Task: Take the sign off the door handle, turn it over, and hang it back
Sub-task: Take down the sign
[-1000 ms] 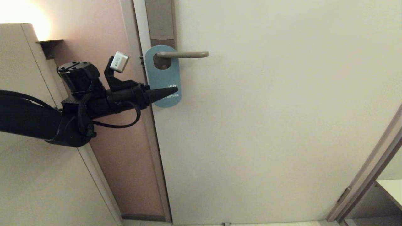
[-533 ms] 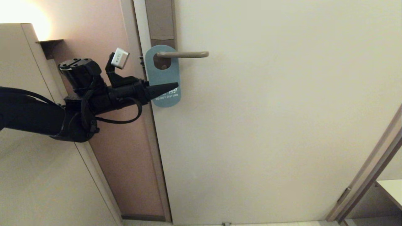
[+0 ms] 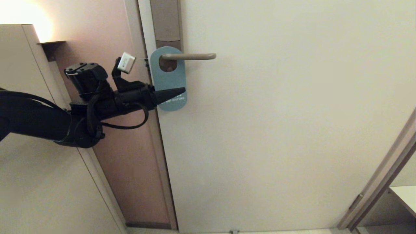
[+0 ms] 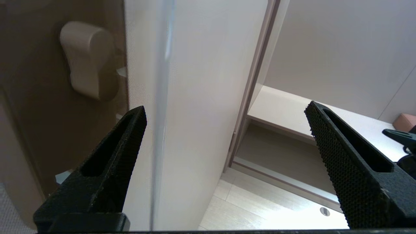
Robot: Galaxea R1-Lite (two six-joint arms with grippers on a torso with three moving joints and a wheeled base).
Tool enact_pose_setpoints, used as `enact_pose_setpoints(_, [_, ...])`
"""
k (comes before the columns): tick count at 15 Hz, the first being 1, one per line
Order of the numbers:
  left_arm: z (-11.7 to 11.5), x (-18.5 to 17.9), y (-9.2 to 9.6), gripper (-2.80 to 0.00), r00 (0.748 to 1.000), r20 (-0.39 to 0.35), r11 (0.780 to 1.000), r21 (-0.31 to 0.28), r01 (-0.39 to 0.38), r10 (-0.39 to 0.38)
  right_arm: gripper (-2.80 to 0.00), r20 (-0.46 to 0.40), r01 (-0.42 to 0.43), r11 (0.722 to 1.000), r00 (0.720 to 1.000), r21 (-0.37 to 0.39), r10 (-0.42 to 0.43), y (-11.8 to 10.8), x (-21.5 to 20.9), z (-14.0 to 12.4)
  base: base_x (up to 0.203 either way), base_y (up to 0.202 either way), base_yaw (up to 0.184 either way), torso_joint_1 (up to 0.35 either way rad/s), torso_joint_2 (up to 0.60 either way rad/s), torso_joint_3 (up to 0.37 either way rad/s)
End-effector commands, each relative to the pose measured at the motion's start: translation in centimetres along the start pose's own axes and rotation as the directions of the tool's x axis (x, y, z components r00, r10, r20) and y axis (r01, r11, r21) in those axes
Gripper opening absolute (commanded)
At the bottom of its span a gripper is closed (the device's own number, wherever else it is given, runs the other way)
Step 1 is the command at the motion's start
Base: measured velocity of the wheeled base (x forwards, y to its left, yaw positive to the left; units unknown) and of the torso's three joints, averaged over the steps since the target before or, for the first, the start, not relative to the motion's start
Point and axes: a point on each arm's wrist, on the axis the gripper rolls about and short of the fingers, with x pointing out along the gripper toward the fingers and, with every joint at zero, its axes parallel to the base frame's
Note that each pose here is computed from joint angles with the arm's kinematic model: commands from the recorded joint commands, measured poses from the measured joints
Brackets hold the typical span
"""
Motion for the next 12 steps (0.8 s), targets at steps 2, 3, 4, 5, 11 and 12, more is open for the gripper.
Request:
enact_pose_setpoints(2, [-0.29,0.14,0.27,0.0,1.0,-0.003,1.0,-0.001,0.006,-0.006,-2.8,0.0,-0.001,1.0,1.0,0.001,0.001,0.0,0.0,0.0,0.0,0.0,0.0,0.0,0.0,0.0])
enact_pose_setpoints(3, [-0.37,0.18,0.37,-2.8,1.0,-0.004,1.0,-0.001,0.007,-0.007,-2.8,0.0,-0.001,1.0,1.0,0.0,0.001,0.0,0.0,0.0,0.0,0.0,0.0,0.0,0.0,0.0])
enact_pose_setpoints(4, [-0.15,0.17,0.39,-2.8,1.0,0.002,1.0,0.002,0.006,-0.006,-2.8,0.0,-0.001,1.0,1.0,-0.001,0.001,0.0,0.0,0.0,0.0,0.0,0.0,0.0,0.0,0.0])
enact_pose_setpoints(5, [-0.12,0.12,0.42,-2.8,1.0,0.003,1.0,0.0,0.005,-0.005,-2.8,0.0,-0.001,1.0,1.0,-0.001,0.001,0.0,0.0,0.0,0.0,0.0,0.0,0.0,0.0,0.0])
enact_pose_setpoints(11, [0.03,-0.05,0.44,-2.8,1.0,0.005,1.0,0.005,0.002,-0.002,-2.8,0.0,-0.001,1.0,1.0,-0.001,0.001,0.0,0.0,0.0,0.0,0.0,0.0,0.0,0.0,0.0])
enact_pose_setpoints(12, [0.15,-0.07,0.36,-2.8,1.0,0.007,1.0,0.008,0.003,-0.003,-2.8,0.0,-0.001,1.0,1.0,-0.001,0.001,0.0,0.0,0.0,0.0,0.0,0.0,0.0,0.0,0.0])
